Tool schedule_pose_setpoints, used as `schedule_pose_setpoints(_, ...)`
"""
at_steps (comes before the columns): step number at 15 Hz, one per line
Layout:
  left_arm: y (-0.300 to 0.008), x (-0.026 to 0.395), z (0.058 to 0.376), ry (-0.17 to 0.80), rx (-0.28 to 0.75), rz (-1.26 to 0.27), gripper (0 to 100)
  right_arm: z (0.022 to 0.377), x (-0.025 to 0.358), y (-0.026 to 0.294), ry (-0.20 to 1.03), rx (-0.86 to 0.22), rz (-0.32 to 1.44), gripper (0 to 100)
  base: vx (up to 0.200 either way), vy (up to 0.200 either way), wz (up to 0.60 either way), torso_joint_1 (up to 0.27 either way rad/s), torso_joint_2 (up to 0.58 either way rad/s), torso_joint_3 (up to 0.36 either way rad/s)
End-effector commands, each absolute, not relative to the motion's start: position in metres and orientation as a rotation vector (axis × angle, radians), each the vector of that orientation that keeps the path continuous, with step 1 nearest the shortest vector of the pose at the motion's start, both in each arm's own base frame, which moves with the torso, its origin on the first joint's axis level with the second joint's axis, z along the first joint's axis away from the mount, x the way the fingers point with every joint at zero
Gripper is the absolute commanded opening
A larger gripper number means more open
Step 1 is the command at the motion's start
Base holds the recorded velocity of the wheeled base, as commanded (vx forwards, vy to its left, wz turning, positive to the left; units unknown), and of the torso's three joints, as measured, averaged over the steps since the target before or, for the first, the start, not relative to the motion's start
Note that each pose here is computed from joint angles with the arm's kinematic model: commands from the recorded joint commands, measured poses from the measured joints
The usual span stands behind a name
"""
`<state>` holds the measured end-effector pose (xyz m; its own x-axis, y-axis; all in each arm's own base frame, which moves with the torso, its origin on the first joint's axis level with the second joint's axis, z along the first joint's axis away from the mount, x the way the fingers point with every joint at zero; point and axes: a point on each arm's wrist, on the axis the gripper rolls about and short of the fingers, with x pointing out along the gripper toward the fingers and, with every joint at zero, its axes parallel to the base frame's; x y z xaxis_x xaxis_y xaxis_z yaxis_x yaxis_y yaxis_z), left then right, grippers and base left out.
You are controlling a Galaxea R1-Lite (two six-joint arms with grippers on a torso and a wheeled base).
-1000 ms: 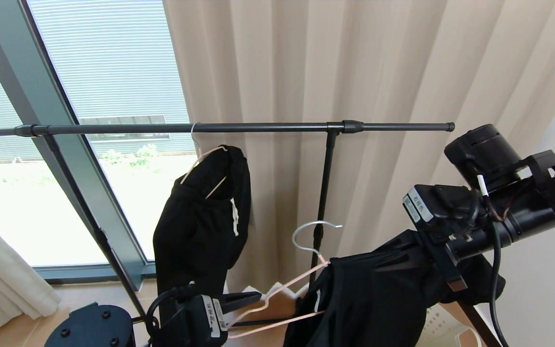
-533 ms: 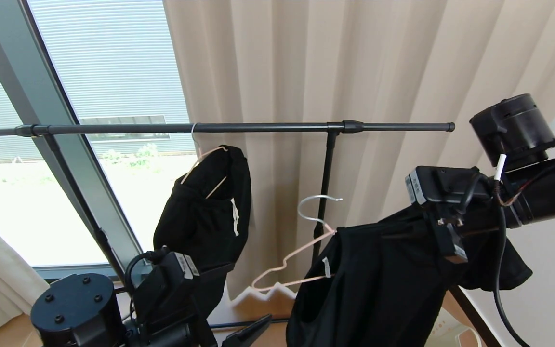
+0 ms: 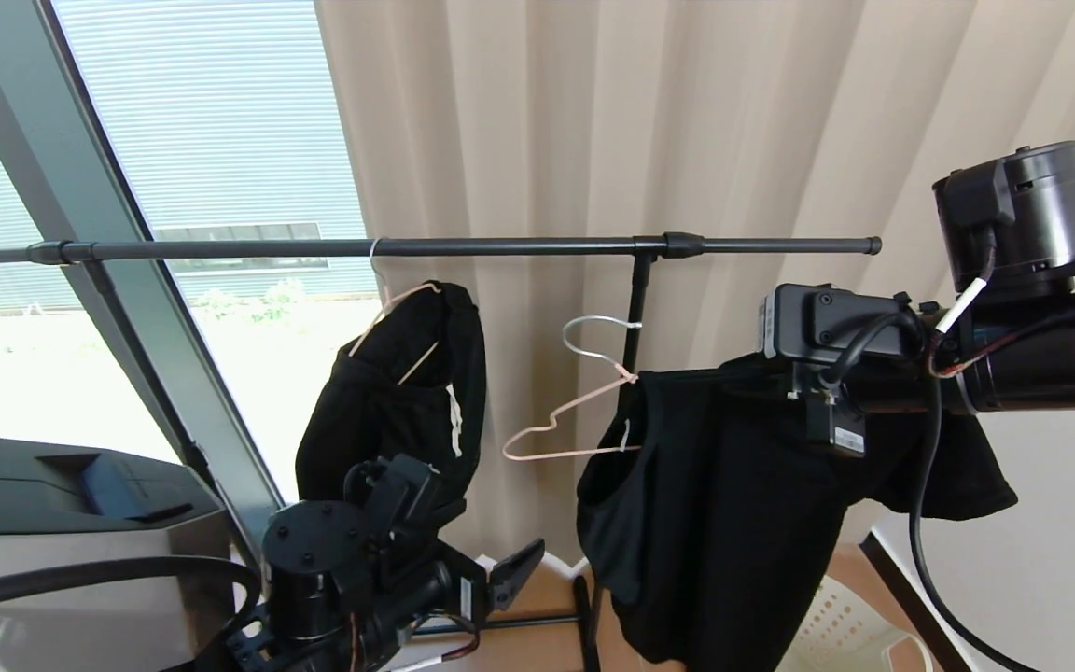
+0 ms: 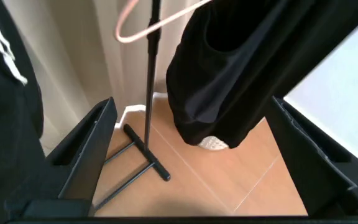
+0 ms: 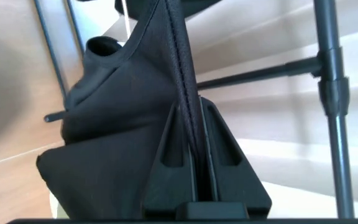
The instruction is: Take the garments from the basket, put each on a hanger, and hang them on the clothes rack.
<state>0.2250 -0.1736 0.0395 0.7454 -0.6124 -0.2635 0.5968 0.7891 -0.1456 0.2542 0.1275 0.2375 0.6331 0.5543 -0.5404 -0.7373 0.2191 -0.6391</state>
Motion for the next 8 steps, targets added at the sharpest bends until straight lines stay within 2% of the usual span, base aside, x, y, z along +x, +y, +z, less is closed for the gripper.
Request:
schedule_pose_setpoints(1, -0.192, 0.234, 0.023, 0.339, -0.099, -0.65, 100, 0.234, 0.247, 0.131, 0.184, -1.011, 0.909, 0, 0.0, 0.0, 0.0, 0.0, 0.0, 0.0)
schedule_pose_setpoints(5, -0.205, 0.244, 0.032, 0.272, -0.174, -0.576, 100, 0.23, 0.238, 0.14, 0.163, -0.978, 0.921, 0, 0.0, 0.0, 0.0, 0.0, 0.0, 0.0)
schedule_pose_setpoints(8, -0.207, 0.244, 0.032, 0.268, -0.176, -0.569, 100, 0.229, 0.238, 0.141, 0.169, -0.973, 0.926, 0, 0.0, 0.0, 0.0, 0.0, 0.0, 0.0)
